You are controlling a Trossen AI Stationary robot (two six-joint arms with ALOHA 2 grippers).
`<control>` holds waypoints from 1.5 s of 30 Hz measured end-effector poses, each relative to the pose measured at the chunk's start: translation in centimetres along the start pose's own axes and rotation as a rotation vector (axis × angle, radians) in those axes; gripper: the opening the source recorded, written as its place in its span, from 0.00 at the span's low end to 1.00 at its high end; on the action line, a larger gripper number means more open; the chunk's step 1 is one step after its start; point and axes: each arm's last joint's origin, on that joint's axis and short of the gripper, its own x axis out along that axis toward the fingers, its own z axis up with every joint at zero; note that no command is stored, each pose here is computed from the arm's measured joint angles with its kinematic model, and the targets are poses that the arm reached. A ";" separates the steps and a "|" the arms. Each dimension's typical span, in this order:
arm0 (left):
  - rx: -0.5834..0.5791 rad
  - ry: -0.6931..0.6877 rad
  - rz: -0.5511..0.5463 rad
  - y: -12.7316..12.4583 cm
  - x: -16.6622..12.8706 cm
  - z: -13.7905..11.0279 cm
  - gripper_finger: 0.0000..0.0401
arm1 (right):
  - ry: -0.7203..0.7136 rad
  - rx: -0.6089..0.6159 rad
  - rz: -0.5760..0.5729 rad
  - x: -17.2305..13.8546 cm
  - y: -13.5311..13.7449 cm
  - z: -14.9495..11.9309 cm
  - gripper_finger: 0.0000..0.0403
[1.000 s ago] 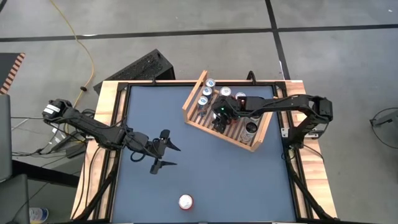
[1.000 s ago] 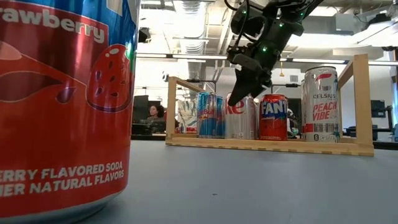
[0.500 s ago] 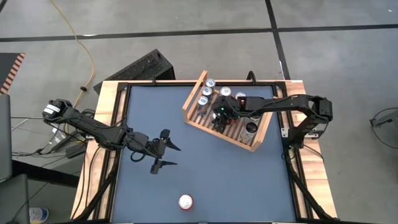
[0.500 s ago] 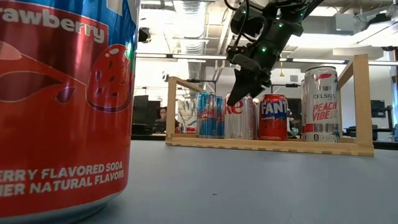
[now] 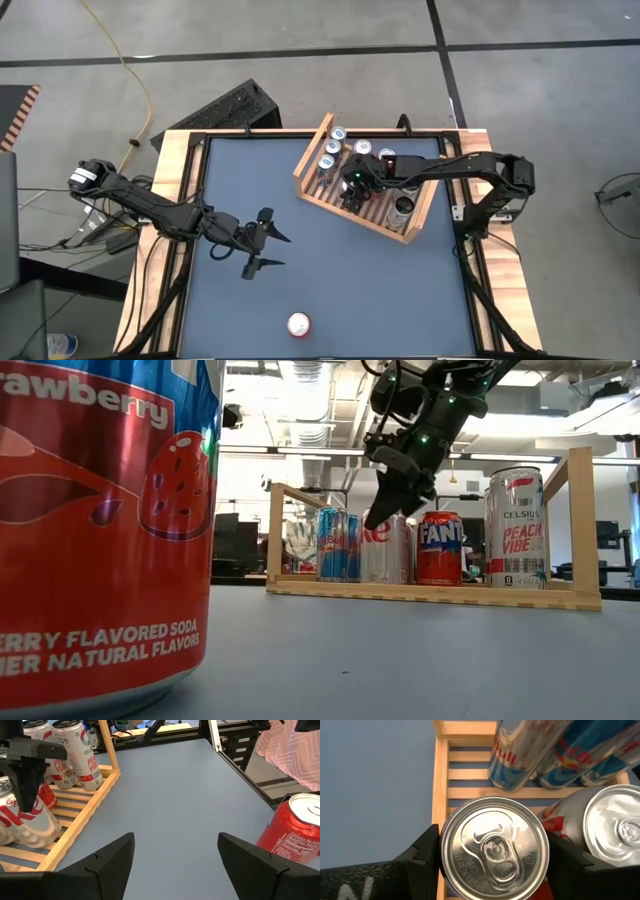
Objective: Place canned beverage on shelf
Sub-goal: Put the silver soda can aligned with the other silver soda cans on the shelf
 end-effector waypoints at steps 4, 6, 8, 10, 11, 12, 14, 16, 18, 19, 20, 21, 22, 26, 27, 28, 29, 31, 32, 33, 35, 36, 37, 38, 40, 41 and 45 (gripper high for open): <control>0.000 0.000 0.000 0.0 0.0 0.0 0.69 | 0.003 0.002 -0.001 0.0 0.0 0.0 0.60; 0.000 0.000 0.000 0.0 0.0 0.0 0.69 | 0.001 0.002 -0.001 0.0 0.0 0.0 0.60; 0.000 0.000 0.000 0.0 0.0 0.0 0.69 | 0.001 0.002 -0.001 0.0 0.0 0.0 0.60; 0.000 0.000 0.000 0.0 0.0 0.0 0.69 | 0.002 0.002 -0.002 0.0 0.0 0.0 0.60; 0.000 0.000 0.000 0.0 0.0 0.0 0.69 | 0.003 0.002 -0.002 0.0 0.0 0.0 0.60; 0.000 0.000 0.000 0.0 0.0 0.0 0.69 | 0.004 0.002 -0.002 0.0 0.0 0.0 0.61; 0.000 0.000 0.000 0.0 0.0 0.0 0.69 | 0.003 0.002 -0.001 0.0 0.0 0.0 0.64; 0.000 0.000 0.000 0.0 0.0 0.0 0.69 | 0.001 0.002 -0.001 0.0 0.0 0.0 0.68; 0.000 0.000 0.000 0.0 0.0 0.0 0.69 | -0.002 0.003 0.000 0.0 0.0 0.0 0.72; 0.000 0.000 0.000 0.0 0.0 0.0 0.69 | -0.002 0.004 0.000 0.0 0.0 0.0 0.74; 0.000 0.000 0.000 0.0 0.0 0.0 0.69 | -0.002 0.008 0.000 0.0 0.0 0.0 0.76; 0.000 0.000 0.000 0.0 0.0 0.0 0.69 | -0.003 0.009 0.000 0.0 0.0 0.0 0.78; 0.000 0.000 0.000 0.0 0.0 0.0 0.69 | -0.005 0.010 0.000 0.0 0.0 0.0 0.79; 0.000 0.000 0.000 0.0 0.0 0.0 0.69 | -0.010 -0.007 0.001 -0.1 0.0 0.1 0.81; 0.000 0.000 0.000 0.0 0.0 0.0 0.69 | -0.009 -0.012 0.000 -0.1 0.0 0.1 0.81; 0.000 0.000 0.000 0.0 0.0 0.0 0.69 | -0.009 -0.014 0.000 -0.1 0.0 0.1 0.80; 0.000 0.000 0.000 0.0 0.0 0.0 0.69 | -0.009 -0.024 0.000 -0.1 0.0 0.1 0.80; 0.000 0.000 0.000 0.0 0.0 0.0 0.69 | -0.009 -0.057 0.002 -0.1 0.1 0.1 0.80; 0.000 0.000 0.000 0.0 0.0 0.0 0.69 | -0.009 -0.066 0.003 -0.1 0.2 0.0 0.80; 0.000 0.000 0.000 0.0 0.0 0.0 0.69 | -0.008 -0.072 0.005 -0.1 0.3 0.0 0.80; 0.000 0.000 0.000 0.0 0.0 0.0 0.69 | -0.007 -0.072 0.001 -0.1 0.3 0.0 0.80; 0.000 0.000 0.000 0.0 0.0 0.0 0.69 | -0.007 -0.073 -0.004 -0.1 0.3 0.0 0.79; 0.000 0.000 0.000 0.0 0.0 0.0 0.69 | -0.006 -0.076 -0.004 -0.1 0.3 0.0 0.78; 0.000 0.000 0.000 0.0 0.0 0.0 0.69 | -0.004 -0.088 -0.004 -0.1 0.3 0.0 0.77; 0.000 0.000 0.000 0.0 0.0 0.0 0.69 | -0.003 -0.115 -0.002 -0.1 0.4 -0.1 0.74; 0.000 0.000 0.000 0.0 0.0 0.0 0.69 | -0.005 -0.123 0.000 -0.1 0.5 0.0 0.73; 0.000 0.000 0.000 0.0 0.0 0.0 0.69 | -0.005 -0.129 -0.003 -0.2 0.5 -0.1 0.70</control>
